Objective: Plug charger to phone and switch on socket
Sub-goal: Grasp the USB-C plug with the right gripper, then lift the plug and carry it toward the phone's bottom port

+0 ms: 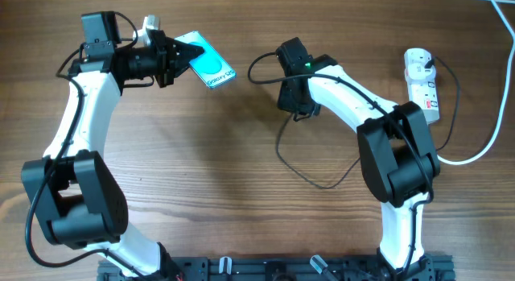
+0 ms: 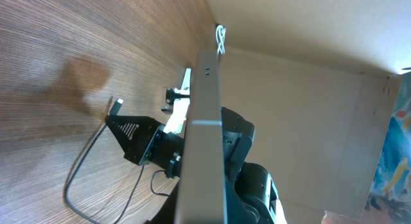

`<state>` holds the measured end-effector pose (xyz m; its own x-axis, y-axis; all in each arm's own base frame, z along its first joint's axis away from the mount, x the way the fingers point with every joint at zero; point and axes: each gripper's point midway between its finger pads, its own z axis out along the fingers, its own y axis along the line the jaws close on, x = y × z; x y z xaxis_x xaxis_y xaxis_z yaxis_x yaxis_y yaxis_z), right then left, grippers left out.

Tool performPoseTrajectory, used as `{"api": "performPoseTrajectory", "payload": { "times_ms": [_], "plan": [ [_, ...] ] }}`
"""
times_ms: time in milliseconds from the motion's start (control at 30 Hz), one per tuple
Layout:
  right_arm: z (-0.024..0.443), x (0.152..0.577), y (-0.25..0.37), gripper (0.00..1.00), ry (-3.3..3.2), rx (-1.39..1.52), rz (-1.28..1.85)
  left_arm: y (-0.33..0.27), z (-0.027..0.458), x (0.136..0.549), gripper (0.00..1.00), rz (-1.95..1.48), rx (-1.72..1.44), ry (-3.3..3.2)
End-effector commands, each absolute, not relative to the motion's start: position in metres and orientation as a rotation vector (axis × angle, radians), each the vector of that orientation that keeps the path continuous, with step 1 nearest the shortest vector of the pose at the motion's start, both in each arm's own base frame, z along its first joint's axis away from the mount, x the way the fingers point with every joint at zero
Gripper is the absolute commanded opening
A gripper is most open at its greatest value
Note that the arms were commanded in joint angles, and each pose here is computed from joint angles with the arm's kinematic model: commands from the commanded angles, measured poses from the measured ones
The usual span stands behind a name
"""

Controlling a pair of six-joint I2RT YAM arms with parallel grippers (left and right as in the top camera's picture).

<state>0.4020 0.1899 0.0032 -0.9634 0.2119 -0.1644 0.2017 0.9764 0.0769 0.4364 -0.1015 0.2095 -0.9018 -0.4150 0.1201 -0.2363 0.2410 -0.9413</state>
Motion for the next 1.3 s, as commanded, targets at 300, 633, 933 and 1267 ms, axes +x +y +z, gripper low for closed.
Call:
{"api": "performPoseTrajectory", "payload": {
  "times_ms": [300, 633, 933, 1267],
  "plan": [
    [-0.033, 0.398, 0.182, 0.05, 3.068, 0.330, 0.131, -0.106, 0.219, 0.432, 0.04, -1.757, -0.559, 2.338],
    [-0.036, 0.394, 0.196, 0.05, 3.084, 0.186, 0.156, -0.106, 0.219, 0.431, 0.04, -1.759, -0.563, 2.339],
    [0.128, 0.381, 0.240, 0.05, 2.759, -0.514, 0.926, -0.106, 0.218, 0.431, 0.04, -1.758, -0.566, 2.341],
    [0.242, 0.289, 0.246, 0.05, 2.300, -0.917, 1.628, -0.120, 0.250, 0.408, 0.04, -1.916, -0.065, 2.173]
  ]
}}
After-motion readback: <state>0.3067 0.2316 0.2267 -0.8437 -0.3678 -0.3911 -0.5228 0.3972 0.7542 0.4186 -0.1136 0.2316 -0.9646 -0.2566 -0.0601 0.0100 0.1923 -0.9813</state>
